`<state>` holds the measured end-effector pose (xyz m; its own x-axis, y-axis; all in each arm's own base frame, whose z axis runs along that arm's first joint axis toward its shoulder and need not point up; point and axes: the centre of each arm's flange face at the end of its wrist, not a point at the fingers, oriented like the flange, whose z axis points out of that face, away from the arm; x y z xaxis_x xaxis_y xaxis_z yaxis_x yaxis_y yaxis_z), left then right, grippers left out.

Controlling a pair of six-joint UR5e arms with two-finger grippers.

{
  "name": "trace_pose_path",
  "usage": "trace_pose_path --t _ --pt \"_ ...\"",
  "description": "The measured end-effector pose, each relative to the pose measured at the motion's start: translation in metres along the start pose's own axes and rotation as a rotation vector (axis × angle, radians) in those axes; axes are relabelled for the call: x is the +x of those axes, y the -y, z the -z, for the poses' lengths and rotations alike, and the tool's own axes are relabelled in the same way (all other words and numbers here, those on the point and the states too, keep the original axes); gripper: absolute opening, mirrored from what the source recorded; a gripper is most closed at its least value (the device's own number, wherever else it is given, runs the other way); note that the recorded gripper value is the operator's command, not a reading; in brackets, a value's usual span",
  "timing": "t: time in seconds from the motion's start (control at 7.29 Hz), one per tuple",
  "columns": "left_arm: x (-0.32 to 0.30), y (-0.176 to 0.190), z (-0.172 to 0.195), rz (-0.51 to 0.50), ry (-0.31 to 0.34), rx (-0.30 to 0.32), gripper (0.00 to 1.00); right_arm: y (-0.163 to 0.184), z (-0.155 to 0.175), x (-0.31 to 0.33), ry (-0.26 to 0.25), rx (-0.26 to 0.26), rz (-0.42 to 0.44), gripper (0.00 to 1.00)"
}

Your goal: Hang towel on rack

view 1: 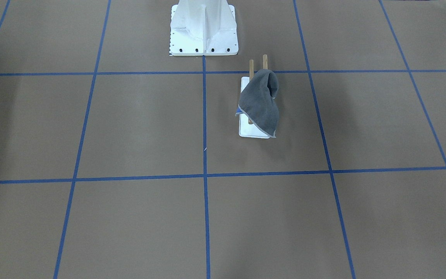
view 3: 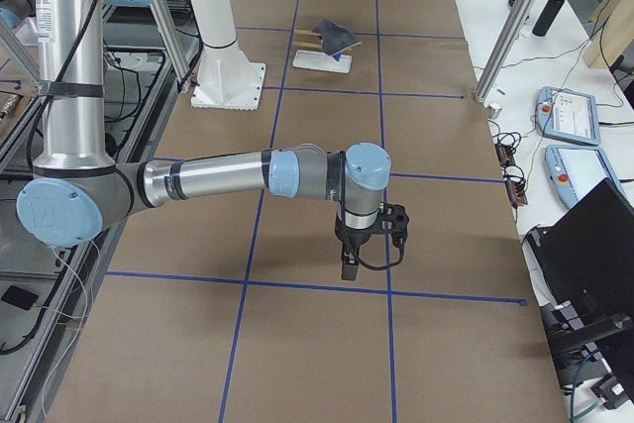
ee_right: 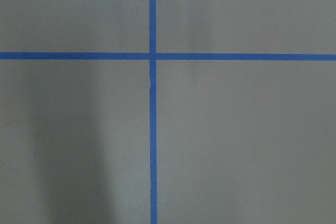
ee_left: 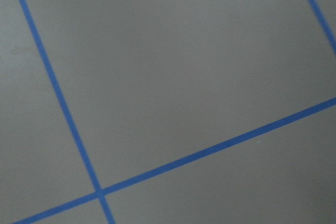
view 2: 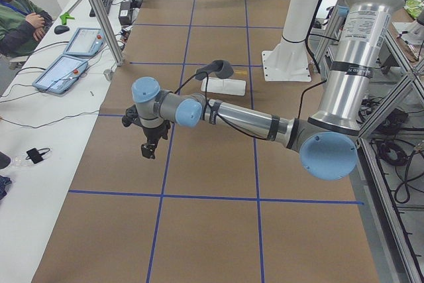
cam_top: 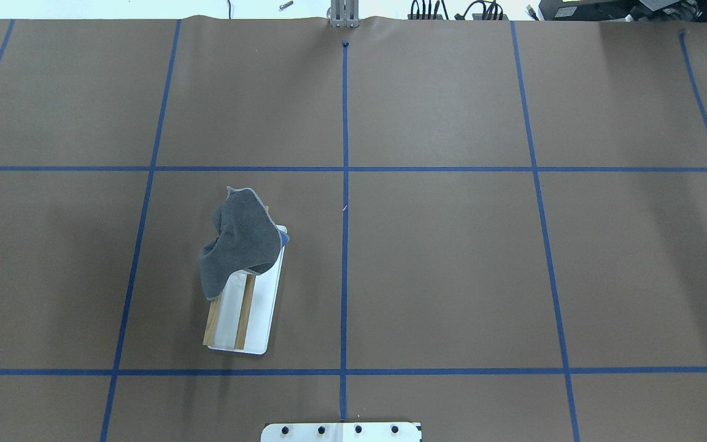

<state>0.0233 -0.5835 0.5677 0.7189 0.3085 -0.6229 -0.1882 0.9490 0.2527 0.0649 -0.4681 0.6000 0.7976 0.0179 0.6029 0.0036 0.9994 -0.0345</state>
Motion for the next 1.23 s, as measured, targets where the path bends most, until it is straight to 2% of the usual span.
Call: trace_pose_path --t 0.41,0.82,1.23 --pt "-0.054 -0.043 0.014 0.112 0.023 -0.012 0.98 0.002 0.002 -0.001 0.0 0.006 0.005 1.0" --pt "-0.065 -0.102 0.032 0.127 0.026 -0.031 0.98 0.004 0.004 -0.003 -0.001 0.009 0.01 1.0" --pt "-0.057 -0.125 0.044 0.146 0.042 -0.05 0.98 0.005 0.004 -0.004 -0.001 0.01 0.012 1.0"
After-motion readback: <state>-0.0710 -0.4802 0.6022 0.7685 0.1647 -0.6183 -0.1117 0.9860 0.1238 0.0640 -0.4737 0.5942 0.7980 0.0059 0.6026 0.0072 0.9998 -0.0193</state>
